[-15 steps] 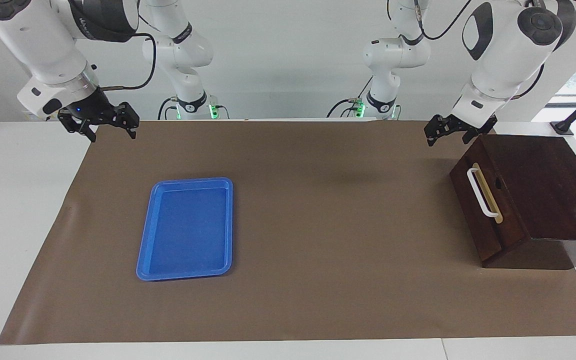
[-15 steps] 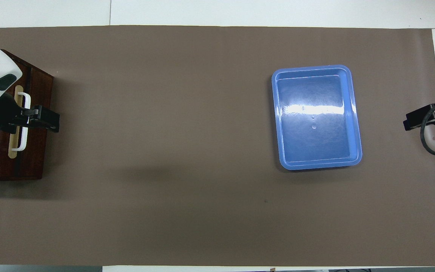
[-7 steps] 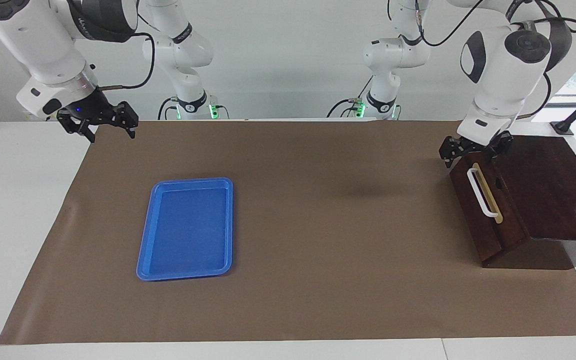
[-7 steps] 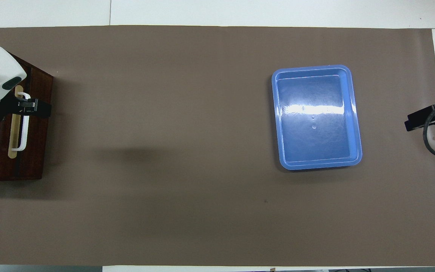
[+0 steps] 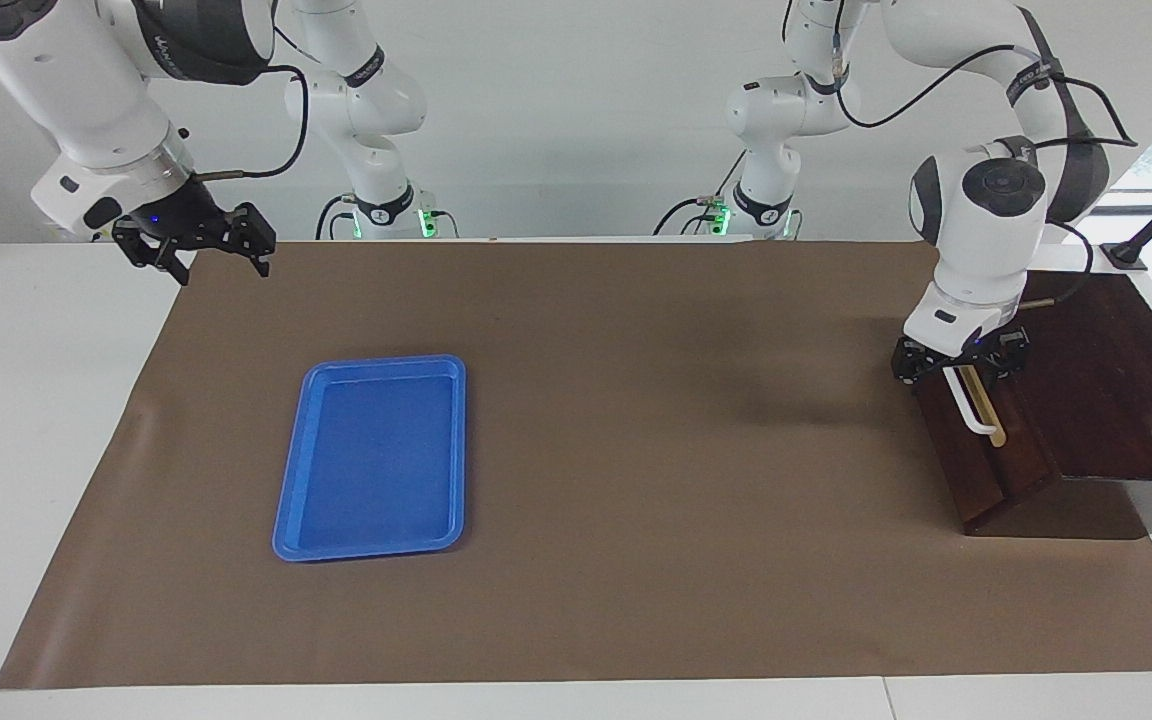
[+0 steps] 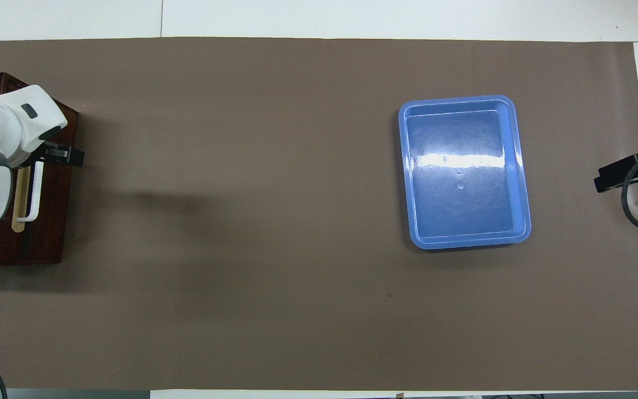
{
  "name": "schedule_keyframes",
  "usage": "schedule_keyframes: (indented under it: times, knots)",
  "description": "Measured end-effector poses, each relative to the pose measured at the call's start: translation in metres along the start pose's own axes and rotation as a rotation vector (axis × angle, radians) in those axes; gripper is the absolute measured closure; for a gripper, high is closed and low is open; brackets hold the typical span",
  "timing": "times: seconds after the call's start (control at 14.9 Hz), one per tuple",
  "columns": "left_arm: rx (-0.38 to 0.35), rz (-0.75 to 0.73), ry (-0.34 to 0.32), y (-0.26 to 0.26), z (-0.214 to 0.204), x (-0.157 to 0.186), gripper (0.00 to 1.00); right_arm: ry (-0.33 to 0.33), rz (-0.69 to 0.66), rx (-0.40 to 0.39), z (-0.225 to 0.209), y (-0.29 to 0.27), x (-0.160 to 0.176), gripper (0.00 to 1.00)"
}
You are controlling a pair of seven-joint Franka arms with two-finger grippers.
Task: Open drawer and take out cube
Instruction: 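Pull the drawer open toward the robot with the left gripper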
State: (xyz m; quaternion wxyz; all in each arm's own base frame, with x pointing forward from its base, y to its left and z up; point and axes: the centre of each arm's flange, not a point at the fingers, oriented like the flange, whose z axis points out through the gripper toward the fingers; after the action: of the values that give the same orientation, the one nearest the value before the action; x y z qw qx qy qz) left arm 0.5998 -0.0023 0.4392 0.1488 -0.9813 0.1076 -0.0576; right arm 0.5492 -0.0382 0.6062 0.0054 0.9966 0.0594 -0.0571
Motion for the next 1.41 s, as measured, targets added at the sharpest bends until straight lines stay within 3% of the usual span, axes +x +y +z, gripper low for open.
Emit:
schedule_keyframes:
  times: [0.27,0.94,1.41]
  knots:
    - [-0.004,-0.007,0.006,-0.006,0.019,-0.002,0.00,0.032,0.000,-0.006,-0.003,0.001,0.003,0.00]
    - [-0.010,-0.041,0.018,0.021,0.044,-0.012,0.00,0.022,-0.059,-0.006,0.001,-0.004,0.004,0.00]
    - [-0.025,-0.004,0.044,0.141,0.007,0.000,0.00,0.025,-0.090,-0.006,0.007,-0.005,0.003,0.00]
